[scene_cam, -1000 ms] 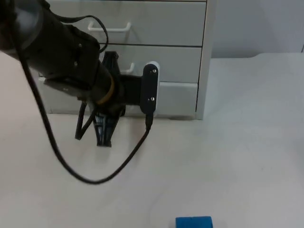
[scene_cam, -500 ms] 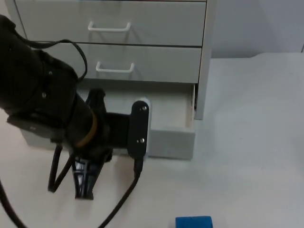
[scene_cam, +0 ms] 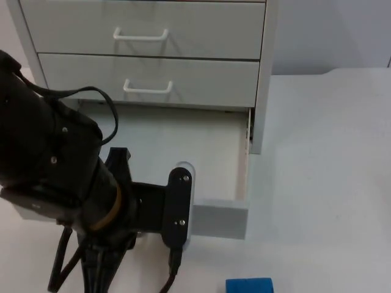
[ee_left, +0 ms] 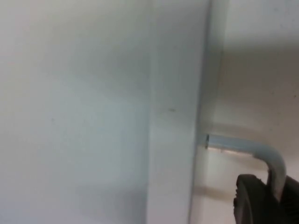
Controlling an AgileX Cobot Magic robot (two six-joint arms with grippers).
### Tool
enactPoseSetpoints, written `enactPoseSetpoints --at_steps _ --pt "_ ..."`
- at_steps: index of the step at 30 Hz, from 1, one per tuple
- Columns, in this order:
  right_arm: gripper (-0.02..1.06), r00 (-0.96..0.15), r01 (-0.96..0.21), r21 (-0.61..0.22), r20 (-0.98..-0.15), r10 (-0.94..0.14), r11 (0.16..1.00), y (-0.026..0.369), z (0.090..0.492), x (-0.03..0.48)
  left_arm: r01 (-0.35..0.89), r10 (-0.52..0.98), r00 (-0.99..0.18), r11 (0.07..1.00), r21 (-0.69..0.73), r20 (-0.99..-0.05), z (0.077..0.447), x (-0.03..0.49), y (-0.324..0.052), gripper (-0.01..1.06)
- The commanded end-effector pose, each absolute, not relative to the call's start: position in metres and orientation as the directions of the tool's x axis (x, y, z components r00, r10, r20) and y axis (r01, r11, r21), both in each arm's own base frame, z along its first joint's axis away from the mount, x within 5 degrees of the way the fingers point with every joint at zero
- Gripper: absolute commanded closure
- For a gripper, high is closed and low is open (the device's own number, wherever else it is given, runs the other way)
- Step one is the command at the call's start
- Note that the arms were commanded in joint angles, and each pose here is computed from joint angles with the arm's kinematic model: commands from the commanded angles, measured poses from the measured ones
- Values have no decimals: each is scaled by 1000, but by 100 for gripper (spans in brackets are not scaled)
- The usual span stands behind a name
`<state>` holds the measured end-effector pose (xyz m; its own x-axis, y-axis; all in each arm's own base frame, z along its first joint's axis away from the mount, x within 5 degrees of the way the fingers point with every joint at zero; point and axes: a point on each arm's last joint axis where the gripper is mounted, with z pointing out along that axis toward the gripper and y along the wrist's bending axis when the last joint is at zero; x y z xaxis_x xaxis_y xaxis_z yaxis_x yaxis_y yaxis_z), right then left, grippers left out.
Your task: Open the drawer with the left hand, place the block into the drawer with the right hand, then close the drawer with the left hand.
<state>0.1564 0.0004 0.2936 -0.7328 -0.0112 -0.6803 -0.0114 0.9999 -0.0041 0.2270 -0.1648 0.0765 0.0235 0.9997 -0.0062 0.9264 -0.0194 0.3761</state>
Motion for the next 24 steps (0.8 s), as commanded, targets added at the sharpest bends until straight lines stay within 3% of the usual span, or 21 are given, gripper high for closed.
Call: enactPoseSetpoints --at_steps 1,14,16,18,19,22,24 --pt "-1 -721 -5 -2 -693 -5 1000 0 295 158 944 992 -123 118 307 -3 65 212 -156 105" --pt "-1 -719 -5 -2 -695 -5 1000 0 295 158 946 995 -96 96 309 -15 69 209 -162 104" --pt "-1 -719 -5 -2 -695 -5 1000 0 295 158 944 995 -96 98 315 -21 71 209 -162 93" --pt "-1 -719 -5 -2 -695 -5 1000 0 295 158 940 995 -96 102 325 -33 75 210 -162 72" --pt "-1 -719 -5 -2 -695 -5 1000 0 295 158 940 995 -96 102 325 -33 75 210 -162 72" --pt "-1 -719 -5 -2 -695 -5 1000 0 295 158 935 994 -97 109 339 -51 81 211 -163 48" --pt "-1 -719 -5 -2 -695 -5 1000 0 295 158 929 993 -103 119 352 -63 87 211 -163 42"
